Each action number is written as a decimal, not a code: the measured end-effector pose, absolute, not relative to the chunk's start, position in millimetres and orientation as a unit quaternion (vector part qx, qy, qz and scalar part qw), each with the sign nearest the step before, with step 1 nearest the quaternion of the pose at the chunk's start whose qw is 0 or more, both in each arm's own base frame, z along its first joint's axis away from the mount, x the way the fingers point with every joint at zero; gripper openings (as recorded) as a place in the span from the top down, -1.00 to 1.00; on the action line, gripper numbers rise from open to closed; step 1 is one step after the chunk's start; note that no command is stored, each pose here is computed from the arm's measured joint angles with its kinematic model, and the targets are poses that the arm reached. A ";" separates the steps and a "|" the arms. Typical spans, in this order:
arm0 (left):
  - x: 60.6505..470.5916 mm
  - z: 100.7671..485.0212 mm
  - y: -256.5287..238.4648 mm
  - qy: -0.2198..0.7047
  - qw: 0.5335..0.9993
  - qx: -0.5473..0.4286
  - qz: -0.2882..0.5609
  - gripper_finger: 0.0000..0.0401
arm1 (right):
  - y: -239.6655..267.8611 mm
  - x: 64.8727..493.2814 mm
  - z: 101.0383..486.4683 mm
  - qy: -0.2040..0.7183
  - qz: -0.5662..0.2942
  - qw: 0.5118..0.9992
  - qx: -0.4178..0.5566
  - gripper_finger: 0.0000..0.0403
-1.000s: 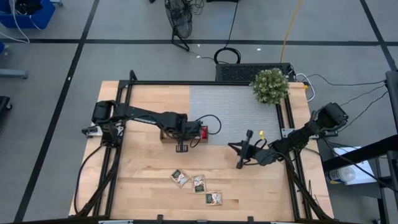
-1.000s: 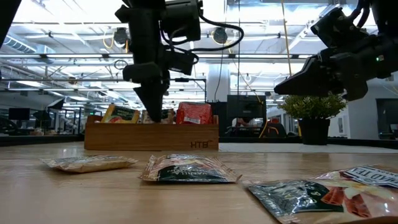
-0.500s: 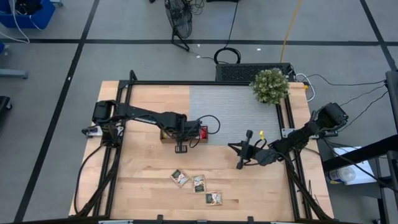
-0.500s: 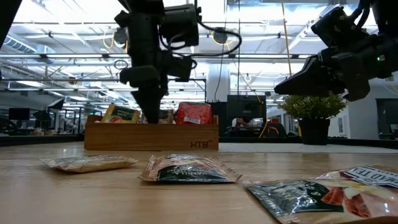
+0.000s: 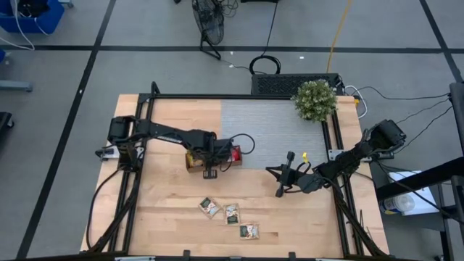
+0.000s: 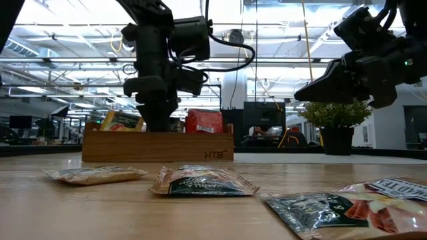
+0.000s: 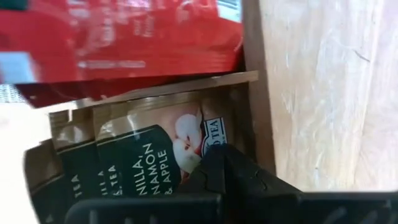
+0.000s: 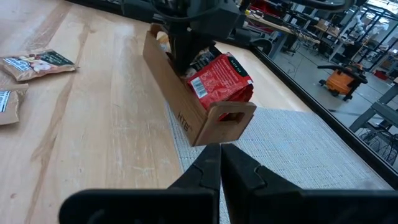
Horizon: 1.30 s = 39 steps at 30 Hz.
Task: Pick & Place Tea
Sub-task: Put the brown tea bag into the middle section of the wooden organizer
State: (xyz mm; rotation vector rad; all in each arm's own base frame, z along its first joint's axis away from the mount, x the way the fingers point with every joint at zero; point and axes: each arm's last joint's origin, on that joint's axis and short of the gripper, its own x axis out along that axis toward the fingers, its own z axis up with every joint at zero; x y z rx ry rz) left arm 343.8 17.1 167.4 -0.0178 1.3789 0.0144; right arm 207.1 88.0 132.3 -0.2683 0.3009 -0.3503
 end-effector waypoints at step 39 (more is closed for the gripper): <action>355.7 140.0 34.4 0.641 0.766 -0.005 0.055 0.99 | 88.0 207.1 132.4 0.148 -0.173 0.965 -0.132 1.00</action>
